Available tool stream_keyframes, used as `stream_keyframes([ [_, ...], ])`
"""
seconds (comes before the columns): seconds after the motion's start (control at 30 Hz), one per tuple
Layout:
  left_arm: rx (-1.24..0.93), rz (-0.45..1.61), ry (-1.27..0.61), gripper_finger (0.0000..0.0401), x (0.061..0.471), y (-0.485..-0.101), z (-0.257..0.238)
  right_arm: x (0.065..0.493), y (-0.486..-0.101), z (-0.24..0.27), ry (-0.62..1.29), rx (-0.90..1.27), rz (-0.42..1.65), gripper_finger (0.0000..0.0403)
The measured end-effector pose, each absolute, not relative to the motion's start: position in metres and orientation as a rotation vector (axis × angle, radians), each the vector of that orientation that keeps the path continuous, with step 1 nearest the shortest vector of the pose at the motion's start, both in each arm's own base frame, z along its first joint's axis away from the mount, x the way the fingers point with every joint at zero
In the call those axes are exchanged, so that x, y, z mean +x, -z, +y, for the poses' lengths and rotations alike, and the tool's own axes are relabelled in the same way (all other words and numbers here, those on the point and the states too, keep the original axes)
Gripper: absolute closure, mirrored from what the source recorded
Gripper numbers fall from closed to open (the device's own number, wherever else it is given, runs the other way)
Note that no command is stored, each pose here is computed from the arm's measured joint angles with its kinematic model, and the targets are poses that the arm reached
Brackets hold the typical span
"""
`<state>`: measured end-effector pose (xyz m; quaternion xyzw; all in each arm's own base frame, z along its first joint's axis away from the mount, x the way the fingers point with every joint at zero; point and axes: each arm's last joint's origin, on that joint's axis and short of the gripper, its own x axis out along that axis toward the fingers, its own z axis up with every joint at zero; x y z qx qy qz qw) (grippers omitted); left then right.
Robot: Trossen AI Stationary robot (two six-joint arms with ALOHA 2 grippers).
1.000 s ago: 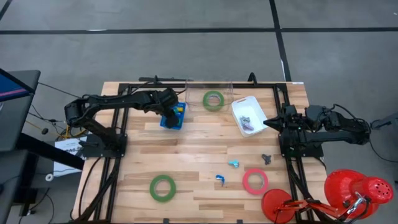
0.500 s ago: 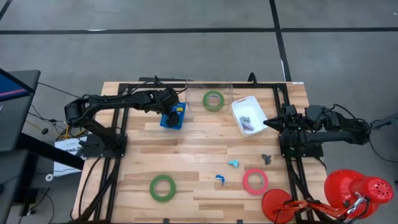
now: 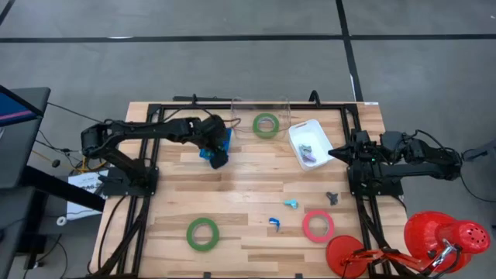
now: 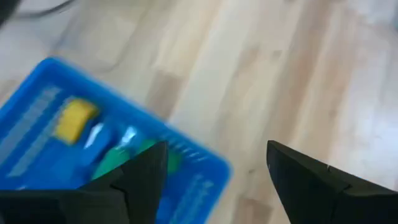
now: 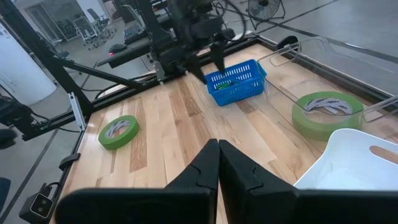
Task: Pick and place Stapler, Stapler remover, tape
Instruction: Put the black staple remover into the white bin
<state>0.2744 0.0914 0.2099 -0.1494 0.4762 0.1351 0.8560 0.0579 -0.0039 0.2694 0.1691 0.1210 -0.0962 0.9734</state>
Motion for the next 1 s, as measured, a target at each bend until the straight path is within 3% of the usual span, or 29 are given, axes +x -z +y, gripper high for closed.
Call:
stream_keyframes([
  [0.47,-0.146,0.779,0.014,0.0155,0.309,-0.225,0.0,0.058,-0.27,-0.004,0.189,0.339,0.237,0.0403],
  [1.0,-0.132,0.65,0.03,0.0171,0.316,-0.235,-0.027,0.073,-0.284,-0.004,0.163,0.266,0.136,0.0403],
])
